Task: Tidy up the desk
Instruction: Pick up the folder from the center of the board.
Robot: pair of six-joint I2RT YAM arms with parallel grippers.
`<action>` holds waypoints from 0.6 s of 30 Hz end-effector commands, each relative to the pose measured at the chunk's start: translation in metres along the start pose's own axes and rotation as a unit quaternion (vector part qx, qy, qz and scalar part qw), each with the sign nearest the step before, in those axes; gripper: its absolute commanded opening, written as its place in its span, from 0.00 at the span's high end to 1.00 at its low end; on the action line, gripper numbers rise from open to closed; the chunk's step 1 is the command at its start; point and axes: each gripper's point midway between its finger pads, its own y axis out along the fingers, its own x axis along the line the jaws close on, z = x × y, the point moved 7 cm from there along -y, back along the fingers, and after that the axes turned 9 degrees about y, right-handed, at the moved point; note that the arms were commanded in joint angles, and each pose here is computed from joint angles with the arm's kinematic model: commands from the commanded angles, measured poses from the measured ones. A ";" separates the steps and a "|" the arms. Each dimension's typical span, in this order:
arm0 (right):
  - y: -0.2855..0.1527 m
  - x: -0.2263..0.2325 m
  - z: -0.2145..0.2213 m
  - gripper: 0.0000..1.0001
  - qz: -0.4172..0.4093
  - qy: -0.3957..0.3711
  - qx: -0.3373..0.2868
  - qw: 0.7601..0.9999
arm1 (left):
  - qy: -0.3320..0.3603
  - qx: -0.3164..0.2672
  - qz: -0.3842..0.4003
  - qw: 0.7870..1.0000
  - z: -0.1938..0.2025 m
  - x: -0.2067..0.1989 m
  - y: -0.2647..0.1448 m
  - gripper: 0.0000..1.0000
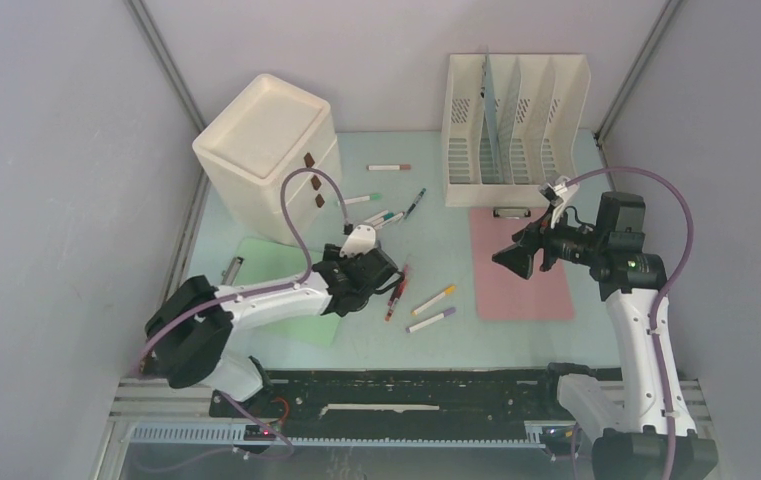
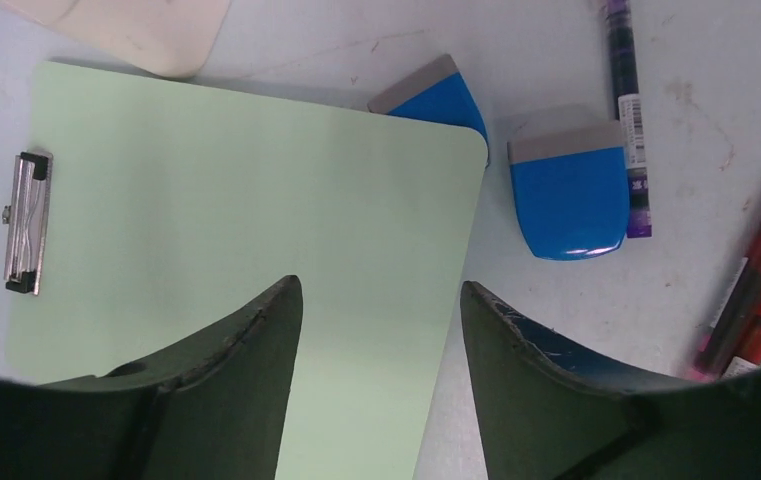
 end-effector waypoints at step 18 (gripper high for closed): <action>0.005 0.000 -0.004 0.18 -0.001 -0.029 0.004 1.000 | 0.032 -0.003 -0.069 0.997 0.013 -0.030 0.028 0.53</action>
